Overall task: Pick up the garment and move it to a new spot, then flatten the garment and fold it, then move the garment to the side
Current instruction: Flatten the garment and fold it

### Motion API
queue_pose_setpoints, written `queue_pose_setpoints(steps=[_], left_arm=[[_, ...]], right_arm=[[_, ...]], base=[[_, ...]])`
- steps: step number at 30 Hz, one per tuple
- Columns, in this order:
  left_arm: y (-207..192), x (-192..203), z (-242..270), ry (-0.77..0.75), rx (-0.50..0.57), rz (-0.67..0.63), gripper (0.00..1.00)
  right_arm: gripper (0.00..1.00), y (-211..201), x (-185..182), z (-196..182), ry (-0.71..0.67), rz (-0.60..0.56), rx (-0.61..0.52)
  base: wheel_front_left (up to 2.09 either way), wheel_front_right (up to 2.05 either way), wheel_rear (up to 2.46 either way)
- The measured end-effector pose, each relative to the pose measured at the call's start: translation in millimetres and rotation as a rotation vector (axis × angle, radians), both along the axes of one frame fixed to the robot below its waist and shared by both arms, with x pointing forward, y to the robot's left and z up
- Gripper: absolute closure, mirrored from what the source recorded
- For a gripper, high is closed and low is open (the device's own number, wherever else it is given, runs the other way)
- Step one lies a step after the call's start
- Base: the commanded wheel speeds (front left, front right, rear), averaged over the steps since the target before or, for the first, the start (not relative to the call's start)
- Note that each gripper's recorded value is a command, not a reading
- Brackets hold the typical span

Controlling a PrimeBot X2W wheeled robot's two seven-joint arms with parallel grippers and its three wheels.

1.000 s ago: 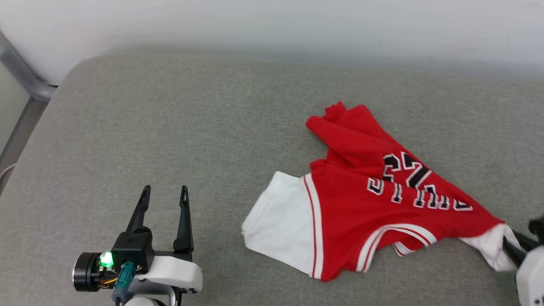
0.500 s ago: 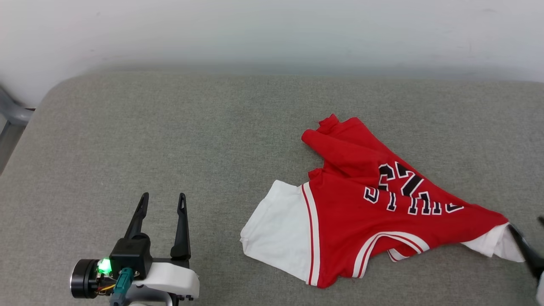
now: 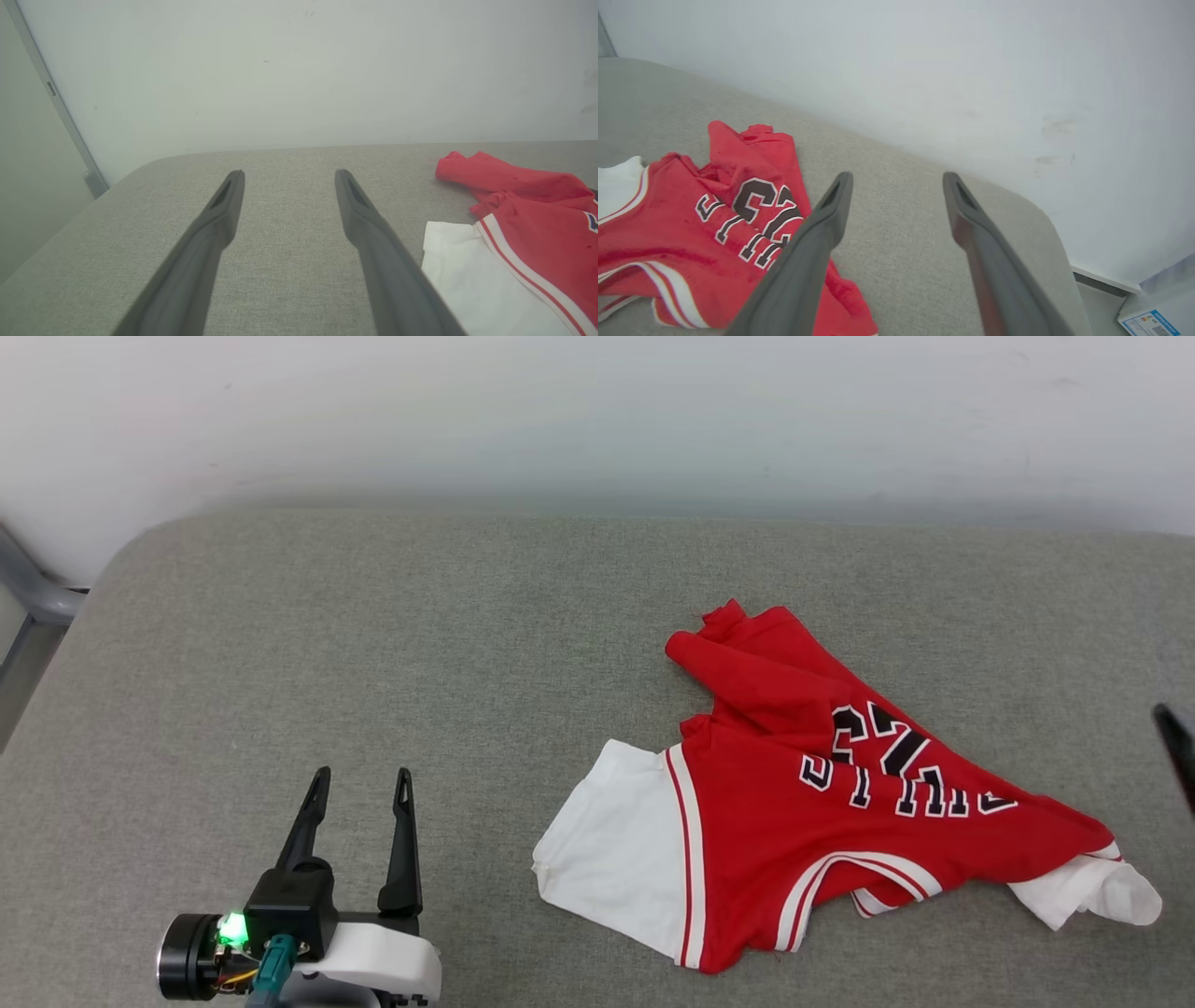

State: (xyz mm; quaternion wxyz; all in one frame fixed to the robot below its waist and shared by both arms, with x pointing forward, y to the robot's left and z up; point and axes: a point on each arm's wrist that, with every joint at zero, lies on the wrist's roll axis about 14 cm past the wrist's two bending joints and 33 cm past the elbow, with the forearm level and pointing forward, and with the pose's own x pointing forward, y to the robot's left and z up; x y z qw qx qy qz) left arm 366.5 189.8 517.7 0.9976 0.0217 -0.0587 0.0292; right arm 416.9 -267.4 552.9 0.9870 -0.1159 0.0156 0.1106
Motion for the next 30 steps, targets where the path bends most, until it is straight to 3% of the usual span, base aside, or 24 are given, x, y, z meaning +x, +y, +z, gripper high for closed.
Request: queue_pose_setpoints(steps=[2, 6, 14, 22, 30], left_arm=[[0.6, -0.3, 0.2, 0.0, 0.0, 0.002, 0.0], [0.7, 0.7, 0.9, -0.003, 0.005, 0.002, 0.0], [-3.9, 7.8, -3.8, 0.01, 0.009, -0.012, 0.0], [-5.1, 17.5, -12.4, 0.034, 0.006, -0.014, 0.0], [-1.9, 28.3, -24.5, 0.067, 0.009, -0.003, 0.0]], right_arm=[[0.0, 17.5, -5.8, -3.4, 0.051, 0.035, 0.0], [0.0, 38.8, -28.2, -37.7, 0.283, 0.075, 0.005], [0.0, 35.0, -59.8, -91.8, 0.646, 0.066, -0.089], [0.0, 26.5, -58.6, -129.6, 0.778, 0.054, -0.177], [0.0, 23.0, -47.3, -178.3, 0.893, 0.044, -0.175]], base=[[0.0, 0.0, 0.0], [0.0, 0.0, 0.0], [0.0, 0.0, 0.0], [0.0, 0.0, 0.0], [0.0, 0.0, 0.0]])
